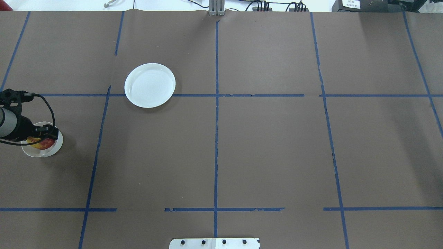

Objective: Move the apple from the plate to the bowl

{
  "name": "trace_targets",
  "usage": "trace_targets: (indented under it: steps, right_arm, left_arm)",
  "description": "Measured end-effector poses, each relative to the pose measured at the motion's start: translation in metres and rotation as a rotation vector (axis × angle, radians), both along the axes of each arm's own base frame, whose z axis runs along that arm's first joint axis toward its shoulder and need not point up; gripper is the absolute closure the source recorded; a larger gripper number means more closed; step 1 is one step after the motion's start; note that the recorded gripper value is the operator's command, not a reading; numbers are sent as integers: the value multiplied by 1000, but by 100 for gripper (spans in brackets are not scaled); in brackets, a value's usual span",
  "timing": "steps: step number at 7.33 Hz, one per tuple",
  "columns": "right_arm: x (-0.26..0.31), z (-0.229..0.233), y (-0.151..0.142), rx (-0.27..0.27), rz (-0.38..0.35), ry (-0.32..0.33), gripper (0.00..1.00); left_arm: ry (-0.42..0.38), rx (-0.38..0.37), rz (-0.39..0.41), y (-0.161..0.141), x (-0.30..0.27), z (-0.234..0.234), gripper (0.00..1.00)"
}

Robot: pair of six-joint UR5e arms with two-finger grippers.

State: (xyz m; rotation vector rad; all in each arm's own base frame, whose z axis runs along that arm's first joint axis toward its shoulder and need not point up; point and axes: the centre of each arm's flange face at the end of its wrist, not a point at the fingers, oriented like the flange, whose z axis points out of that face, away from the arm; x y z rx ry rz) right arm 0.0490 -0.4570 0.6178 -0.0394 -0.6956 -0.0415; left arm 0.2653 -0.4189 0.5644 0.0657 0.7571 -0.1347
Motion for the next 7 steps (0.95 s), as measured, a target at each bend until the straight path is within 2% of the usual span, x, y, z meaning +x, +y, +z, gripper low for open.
trace_targets:
  steps: [2,3,4,5,6,7]
  right_arm:
    - [0,0,0,1,0,0,0]
    - [0,-1,0,2,0,0,0]
    - [0,-1,0,2,0,0,0]
    - [0,-1,0,2,0,0,0]
    - [0,-1,0,2,0,0,0]
    - [0,-1,0,1,0,0,0]
  left_arm:
    - [0,1,2,4,-4,-1,0]
    - [1,5,1,13,-14,-5,0]
    - [7,20,12,35,-38,-16,0]
    - [17,43,32,59,-75,-40,0]
    - [9,70,38,68,-120,-71,0]
    - [-39,116,53,69,-171,-96,0]
